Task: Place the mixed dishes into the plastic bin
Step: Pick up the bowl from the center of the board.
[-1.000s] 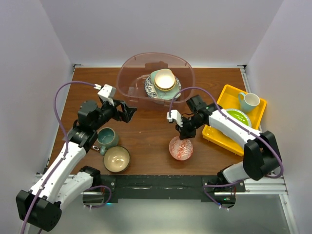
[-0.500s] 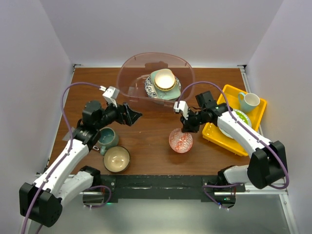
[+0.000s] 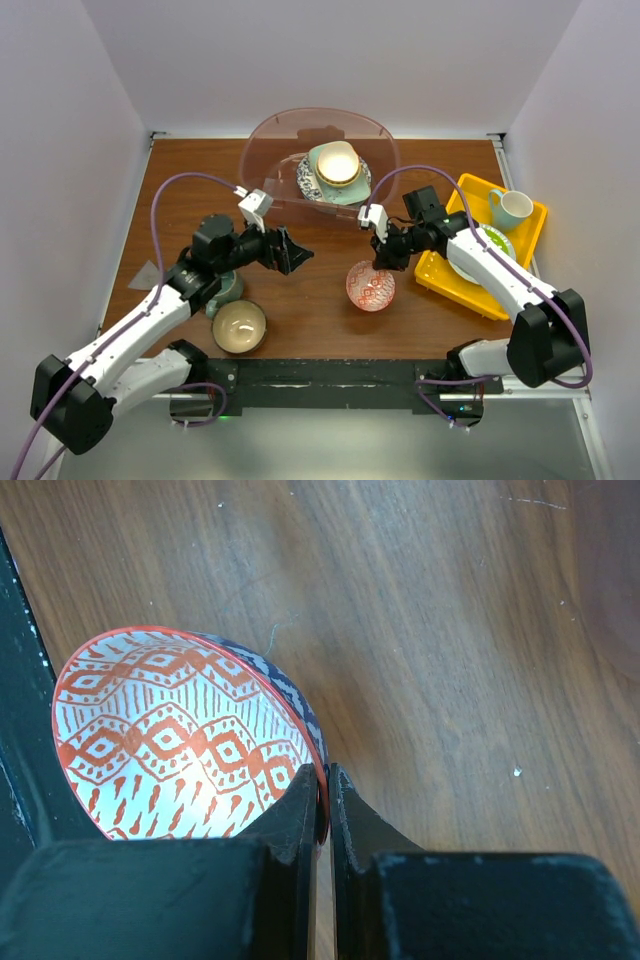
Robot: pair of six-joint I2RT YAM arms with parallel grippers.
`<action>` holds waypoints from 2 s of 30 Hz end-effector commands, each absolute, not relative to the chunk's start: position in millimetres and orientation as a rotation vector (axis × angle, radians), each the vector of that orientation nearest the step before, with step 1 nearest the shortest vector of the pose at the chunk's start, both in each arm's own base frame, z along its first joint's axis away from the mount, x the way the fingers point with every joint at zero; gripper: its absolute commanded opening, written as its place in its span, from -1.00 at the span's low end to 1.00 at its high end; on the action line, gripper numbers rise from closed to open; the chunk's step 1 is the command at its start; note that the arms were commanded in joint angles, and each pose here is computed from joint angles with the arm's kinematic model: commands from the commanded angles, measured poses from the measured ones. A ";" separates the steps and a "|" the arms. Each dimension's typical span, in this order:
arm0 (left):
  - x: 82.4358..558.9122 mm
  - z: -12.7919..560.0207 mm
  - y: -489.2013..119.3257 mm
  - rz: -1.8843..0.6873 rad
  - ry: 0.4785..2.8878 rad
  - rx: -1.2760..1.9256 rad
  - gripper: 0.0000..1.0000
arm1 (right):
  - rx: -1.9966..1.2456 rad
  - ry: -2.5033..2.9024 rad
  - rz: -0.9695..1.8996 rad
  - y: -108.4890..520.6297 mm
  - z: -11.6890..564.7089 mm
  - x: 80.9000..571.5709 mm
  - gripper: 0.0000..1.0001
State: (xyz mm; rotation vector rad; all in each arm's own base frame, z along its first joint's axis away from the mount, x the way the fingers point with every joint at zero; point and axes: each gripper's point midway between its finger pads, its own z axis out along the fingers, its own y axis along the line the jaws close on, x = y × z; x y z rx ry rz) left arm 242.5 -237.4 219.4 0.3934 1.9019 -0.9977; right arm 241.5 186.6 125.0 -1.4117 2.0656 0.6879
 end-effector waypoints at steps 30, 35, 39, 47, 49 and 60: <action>225.2 228.9 -304.7 -0.937 1.938 0.281 1.00 | -1.353 2.018 0.685 190.6 136.4 248.8 -1.00; 224.5 230.3 -313.7 -0.903 1.948 0.259 1.00 | -1.351 2.021 0.681 189.8 135.8 249.4 -1.00; 222.2 221.8 -316.0 -0.855 1.988 0.248 1.00 | -1.349 2.021 0.681 189.9 135.5 249.6 -1.00; 218.5 211.8 -326.0 -0.805 2.024 0.224 1.00 | -1.345 2.021 0.676 189.3 135.5 250.4 -1.00; 218.3 211.7 -327.1 -0.787 2.032 0.218 1.00 | -1.345 2.023 0.676 189.2 135.4 250.1 -1.00; 217.6 205.9 -334.2 -0.733 2.057 0.191 1.00 | -1.345 2.027 0.672 188.7 134.0 250.9 -1.00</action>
